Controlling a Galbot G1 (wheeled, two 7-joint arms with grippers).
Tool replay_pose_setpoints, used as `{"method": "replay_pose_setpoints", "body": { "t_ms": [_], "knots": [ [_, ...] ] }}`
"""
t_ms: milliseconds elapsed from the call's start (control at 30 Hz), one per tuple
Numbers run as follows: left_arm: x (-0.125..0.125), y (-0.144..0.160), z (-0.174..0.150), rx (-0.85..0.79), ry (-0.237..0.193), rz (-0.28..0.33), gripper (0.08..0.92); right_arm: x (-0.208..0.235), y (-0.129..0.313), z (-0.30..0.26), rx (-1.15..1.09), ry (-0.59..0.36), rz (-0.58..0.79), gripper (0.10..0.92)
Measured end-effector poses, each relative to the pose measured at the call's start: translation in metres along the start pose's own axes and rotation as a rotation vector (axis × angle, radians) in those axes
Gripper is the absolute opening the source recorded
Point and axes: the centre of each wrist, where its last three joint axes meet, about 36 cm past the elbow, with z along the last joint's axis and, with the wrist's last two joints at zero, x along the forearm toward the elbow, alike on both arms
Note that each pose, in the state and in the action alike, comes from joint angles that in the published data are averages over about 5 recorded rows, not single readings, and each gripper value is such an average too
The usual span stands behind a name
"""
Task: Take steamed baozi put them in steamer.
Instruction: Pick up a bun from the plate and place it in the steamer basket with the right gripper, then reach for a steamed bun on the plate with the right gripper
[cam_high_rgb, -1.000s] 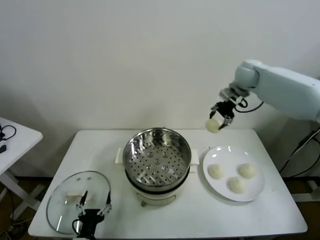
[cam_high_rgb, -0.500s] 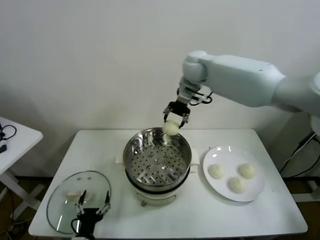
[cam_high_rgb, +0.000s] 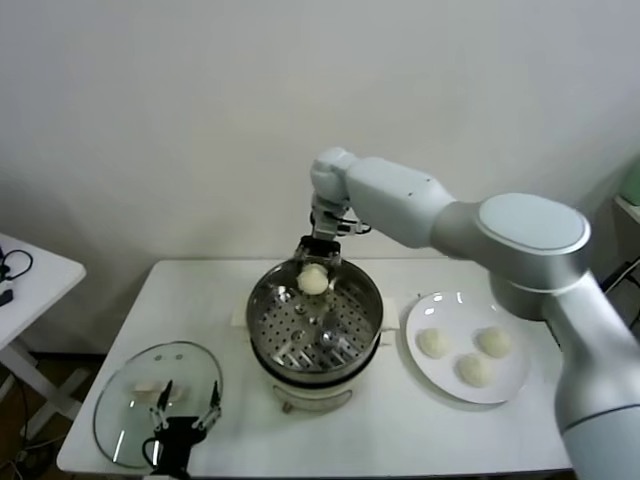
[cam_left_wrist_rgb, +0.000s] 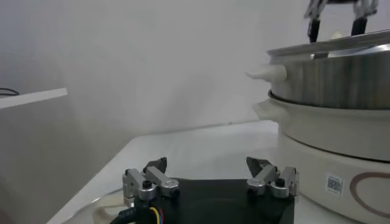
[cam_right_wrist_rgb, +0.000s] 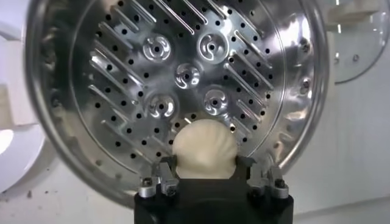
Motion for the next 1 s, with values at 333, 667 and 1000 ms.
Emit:
{"method": "replay_pose_setpoints", "body": {
  "t_ms": [333, 667, 1000],
  "knots": [
    [-0.001, -0.001, 0.001, 0.003, 0.001, -0.004, 0.823, -0.012, -0.006, 0.002, -0.014, -0.005, -0.016, 0.708],
    [-0.001, -0.001, -0.002, 0.0, 0.001, -0.003, 0.823, 0.04, 0.013, 0.006, -0.029, -0.029, 0.025, 0.822],
    [0.0, -0.002, -0.005, -0.007, 0.001, 0.005, 0.823, 0.118, 0.114, 0.012, -0.168, -0.077, -0.005, 0.823]
  ]
}}
